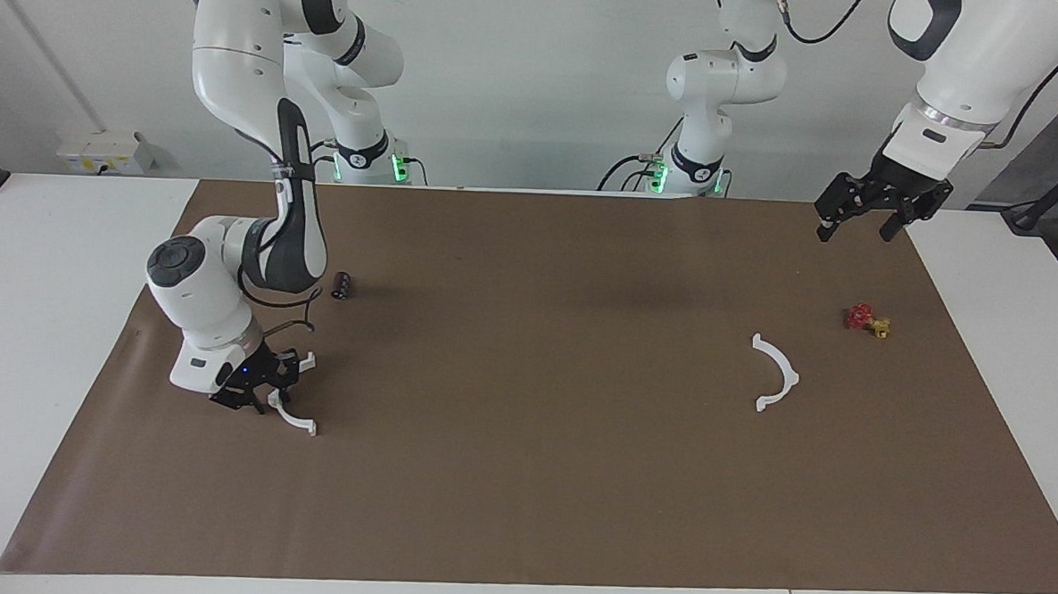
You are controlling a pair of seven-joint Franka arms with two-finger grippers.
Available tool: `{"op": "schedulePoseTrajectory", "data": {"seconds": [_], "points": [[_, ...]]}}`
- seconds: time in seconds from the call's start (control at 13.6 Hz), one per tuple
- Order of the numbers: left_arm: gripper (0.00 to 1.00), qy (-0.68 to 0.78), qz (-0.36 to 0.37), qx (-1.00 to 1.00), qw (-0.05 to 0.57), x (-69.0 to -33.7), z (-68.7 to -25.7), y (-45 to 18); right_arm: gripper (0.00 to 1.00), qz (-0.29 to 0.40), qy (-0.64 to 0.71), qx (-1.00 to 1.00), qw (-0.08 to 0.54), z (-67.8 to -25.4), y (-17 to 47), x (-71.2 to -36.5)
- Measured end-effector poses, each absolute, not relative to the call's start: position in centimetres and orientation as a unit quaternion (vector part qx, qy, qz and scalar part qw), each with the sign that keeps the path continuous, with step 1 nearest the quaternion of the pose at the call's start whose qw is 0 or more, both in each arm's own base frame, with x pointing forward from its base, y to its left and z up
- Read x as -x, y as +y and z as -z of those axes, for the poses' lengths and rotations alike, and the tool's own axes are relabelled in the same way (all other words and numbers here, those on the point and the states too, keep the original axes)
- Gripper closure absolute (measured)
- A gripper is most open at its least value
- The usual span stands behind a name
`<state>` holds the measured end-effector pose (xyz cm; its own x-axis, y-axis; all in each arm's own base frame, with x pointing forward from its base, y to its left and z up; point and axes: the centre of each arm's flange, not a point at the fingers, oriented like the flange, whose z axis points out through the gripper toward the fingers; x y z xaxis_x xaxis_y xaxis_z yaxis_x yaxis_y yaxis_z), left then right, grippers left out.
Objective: Assemble drain pipe with both arms
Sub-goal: 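Grasp the white clamp half with the right gripper, then carry the clamp half with the right gripper toward the table center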
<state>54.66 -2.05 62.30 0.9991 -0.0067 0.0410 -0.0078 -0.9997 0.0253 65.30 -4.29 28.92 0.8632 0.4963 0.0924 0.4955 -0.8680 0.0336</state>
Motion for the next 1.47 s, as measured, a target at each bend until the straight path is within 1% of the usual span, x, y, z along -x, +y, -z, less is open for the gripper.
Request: {"op": "schedulePoseTrajectory", "data": {"seconds": [0.07, 0.22, 0.37, 0.59, 0.74, 0.96, 1.18, 1.47], "points": [[0.00, -0.004, -0.020, -1.000, 0.013, -54.7, -62.3, -2.1, 0.79, -0.045, 0.257, -0.965, 0.007, -29.0, -4.1, -65.3], [0.00, -0.004, -0.020, -1.000, 0.013, -54.7, -62.3, -2.1, 0.79, -0.025, 0.249, -0.968, 0.003, -29.5, -3.6, -65.4], [0.00, -0.004, -0.020, -1.000, 0.013, -54.7, -62.3, -2.1, 0.79, -0.002, 0.211, -0.977, -0.005, -31.4, -1.7, -65.9], [0.00, -0.004, -0.020, -1.000, 0.013, -54.7, -62.3, -2.1, 0.79, 0.017, 0.136, -0.991, -0.004, -35.0, 6.1, -66.3], [0.00, -0.004, -0.020, -1.000, 0.013, -54.7, -62.3, -2.1, 0.79, 0.016, 0.081, -0.997, 0.006, -35.6, 11.7, -65.7], [0.00, -0.004, -0.020, -1.000, 0.013, -54.7, -62.3, -2.1, 0.79, 0.013, 0.040, -0.999, 0.008, -35.6, 20.1, -63.7], [0.00, -0.004, -0.020, -1.000, 0.013, -54.7, -62.3, -2.1, 0.79, -0.020, 0.001, -1.000, -0.004, -35.7, 29.0, -61.0], [0.00, -0.004, -0.020, -1.000, 0.013, -54.7, -62.3, -2.1, 0.79, -0.036, -0.013, -0.999, -0.014, -34.4, 36.0, -57.9]]}}
